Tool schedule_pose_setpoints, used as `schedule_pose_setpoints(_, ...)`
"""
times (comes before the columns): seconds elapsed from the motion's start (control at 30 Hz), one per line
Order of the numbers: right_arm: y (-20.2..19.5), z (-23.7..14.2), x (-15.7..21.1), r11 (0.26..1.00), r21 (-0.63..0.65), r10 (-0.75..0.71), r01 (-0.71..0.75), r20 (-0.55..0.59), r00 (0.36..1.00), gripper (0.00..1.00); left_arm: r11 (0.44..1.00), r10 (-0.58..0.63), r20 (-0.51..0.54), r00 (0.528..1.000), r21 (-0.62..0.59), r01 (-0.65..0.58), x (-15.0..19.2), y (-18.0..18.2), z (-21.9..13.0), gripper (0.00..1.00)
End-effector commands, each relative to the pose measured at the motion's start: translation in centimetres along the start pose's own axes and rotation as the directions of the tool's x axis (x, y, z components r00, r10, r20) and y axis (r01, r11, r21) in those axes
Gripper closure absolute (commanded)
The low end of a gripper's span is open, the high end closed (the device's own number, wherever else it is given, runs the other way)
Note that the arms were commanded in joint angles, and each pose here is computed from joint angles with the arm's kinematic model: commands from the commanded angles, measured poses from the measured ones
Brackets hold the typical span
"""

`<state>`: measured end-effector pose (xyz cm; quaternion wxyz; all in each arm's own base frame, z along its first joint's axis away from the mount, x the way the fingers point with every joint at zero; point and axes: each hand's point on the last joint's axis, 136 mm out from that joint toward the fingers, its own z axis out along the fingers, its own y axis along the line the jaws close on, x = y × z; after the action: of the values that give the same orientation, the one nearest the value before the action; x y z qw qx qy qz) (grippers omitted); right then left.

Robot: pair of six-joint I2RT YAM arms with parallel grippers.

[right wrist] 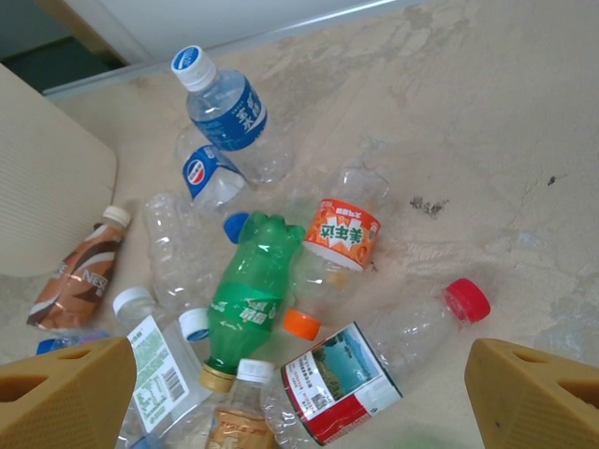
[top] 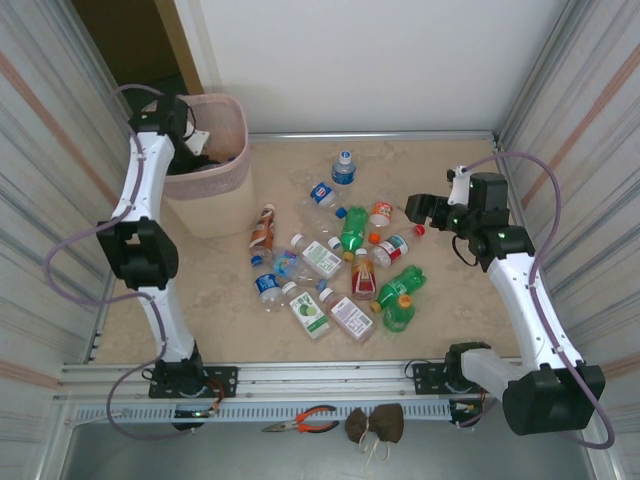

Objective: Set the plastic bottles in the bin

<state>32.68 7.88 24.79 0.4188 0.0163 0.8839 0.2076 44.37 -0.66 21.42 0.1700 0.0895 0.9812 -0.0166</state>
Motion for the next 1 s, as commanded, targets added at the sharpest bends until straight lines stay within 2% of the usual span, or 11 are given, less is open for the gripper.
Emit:
schedule_pose_setpoints(0.0, 0.5, 0.3, -0.2, 0.998, -0.019, -0.059, 0.059, 0.001, 0.998, 0.1, 0.999, 0.006, 0.102, 0.995, 0.047, -0.011, -0.6, -1.5, -3.8, 0.26)
schedule_pose_setpoints(0.27, 3.2, 4.3, -2.0, 0.968, -0.128, -0.215, 0.216, 0.022, 0.976, 0.11, 0.994, 0.015, 0.254, 0.967, 0.097, -0.041, -0.5, -3.1, -9.6, 0.25)
schedule_pose_setpoints(0.5, 7.0, 9.7, -2.1, 0.87, -0.232, -0.425, 0.434, 0.092, 0.901, 0.11, 0.983, -0.002, 0.406, 0.914, 0.17, -0.073, 0.3, -4.7, -14.6, 0.23)
schedule_pose_setpoints(0.67, 7.8, 14.2, -3.1, 0.847, -0.247, -0.456, 0.471, 0.12, 0.882, 0.11, 0.967, -0.009, 0.49, 0.871, 0.226, -0.117, 1.4, -6.5, -16.9, 0.23)
schedule_pose_setpoints(0.97, 8.9, 22.1, -3.5, 0.819, -0.302, -0.467, 0.488, 0.145, 0.872, 0.08, 0.927, -0.078, 0.646, 0.76, 0.327, -0.182, 4.4, -9.6, -21.0, 0.22)
